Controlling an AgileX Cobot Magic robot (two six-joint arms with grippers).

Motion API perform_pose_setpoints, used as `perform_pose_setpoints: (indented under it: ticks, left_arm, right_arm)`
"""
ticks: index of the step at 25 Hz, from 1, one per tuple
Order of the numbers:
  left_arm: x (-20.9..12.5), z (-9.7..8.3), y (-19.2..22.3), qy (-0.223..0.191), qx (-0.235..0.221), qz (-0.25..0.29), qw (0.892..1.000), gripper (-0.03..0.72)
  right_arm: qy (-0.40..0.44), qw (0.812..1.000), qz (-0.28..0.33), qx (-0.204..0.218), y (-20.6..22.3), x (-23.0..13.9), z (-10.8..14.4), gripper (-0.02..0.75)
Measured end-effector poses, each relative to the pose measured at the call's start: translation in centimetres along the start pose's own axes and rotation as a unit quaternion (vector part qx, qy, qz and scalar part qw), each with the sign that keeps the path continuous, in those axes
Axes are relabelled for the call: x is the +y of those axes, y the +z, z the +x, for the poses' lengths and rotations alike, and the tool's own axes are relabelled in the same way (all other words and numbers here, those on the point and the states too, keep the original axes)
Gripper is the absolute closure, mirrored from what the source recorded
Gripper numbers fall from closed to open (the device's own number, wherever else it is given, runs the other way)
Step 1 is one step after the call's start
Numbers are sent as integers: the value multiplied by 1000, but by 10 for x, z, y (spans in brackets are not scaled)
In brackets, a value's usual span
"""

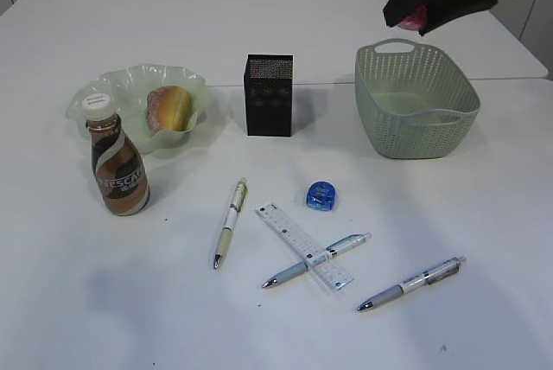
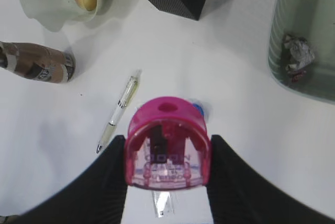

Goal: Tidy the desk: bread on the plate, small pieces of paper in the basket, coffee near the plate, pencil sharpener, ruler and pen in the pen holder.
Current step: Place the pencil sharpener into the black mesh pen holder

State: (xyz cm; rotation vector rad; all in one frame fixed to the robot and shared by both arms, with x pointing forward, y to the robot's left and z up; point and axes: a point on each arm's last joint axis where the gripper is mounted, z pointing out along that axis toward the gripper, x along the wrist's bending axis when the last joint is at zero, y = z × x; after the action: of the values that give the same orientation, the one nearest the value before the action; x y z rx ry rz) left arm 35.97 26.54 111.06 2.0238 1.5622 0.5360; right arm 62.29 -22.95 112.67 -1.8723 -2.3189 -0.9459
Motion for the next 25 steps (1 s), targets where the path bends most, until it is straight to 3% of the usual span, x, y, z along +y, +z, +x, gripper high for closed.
perform_pose_setpoints:
  ticks: [11, 25]
  left_arm:
    - [-2, 0, 0, 0, 1, 14, 1000, 187]
    - [-5, 0, 0, -1, 2, 28, 1000, 188]
  right_arm:
    - [-51, 999, -16, -1, 7, 24, 19, 383]
    - [-105, 994, -31, -25, 68, 68, 31, 383]
